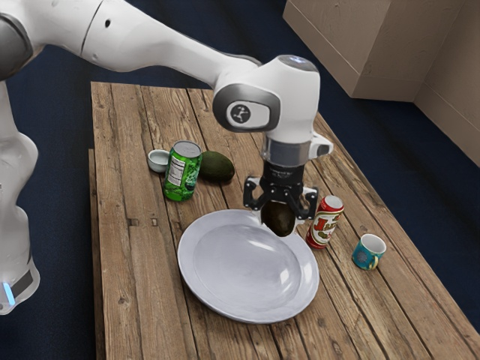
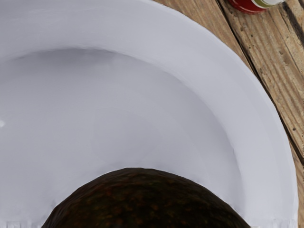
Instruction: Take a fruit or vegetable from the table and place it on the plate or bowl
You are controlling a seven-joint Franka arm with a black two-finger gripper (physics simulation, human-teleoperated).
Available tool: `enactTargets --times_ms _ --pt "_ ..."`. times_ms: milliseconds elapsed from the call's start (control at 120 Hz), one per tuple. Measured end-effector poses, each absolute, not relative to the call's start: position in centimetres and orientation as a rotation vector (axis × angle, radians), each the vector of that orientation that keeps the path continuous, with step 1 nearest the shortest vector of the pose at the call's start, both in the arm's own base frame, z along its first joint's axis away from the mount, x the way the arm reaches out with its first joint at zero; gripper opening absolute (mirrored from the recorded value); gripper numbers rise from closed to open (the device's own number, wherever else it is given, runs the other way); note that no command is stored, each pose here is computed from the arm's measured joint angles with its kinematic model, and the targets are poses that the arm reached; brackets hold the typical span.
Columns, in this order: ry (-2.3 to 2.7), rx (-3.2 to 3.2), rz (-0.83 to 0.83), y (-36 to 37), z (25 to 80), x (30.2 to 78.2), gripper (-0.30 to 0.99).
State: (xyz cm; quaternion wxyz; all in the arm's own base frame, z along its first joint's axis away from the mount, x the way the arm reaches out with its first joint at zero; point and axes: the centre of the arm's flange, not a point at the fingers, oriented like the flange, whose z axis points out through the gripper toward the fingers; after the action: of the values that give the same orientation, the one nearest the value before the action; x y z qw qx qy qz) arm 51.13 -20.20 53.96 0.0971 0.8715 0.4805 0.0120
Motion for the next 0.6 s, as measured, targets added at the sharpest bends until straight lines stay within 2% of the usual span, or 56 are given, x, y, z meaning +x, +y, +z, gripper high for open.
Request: enactTargets --times_ms 200,325,517,550,600 --pt "1.417 2.581 0.028 -23.3 54.1 49.8 0.39" --pt "1.433 2.565 0.024 -24.5 54.3 49.2 0.57" --pt "1.532 2.495 0.009 -23.0 54.3 50.2 0.66" --pt "1.602 2.42 0.012 -20.9 55.7 51.3 0.67" --pt "1.736 2.278 0.059 -16.0 61.7 52.8 0.67"
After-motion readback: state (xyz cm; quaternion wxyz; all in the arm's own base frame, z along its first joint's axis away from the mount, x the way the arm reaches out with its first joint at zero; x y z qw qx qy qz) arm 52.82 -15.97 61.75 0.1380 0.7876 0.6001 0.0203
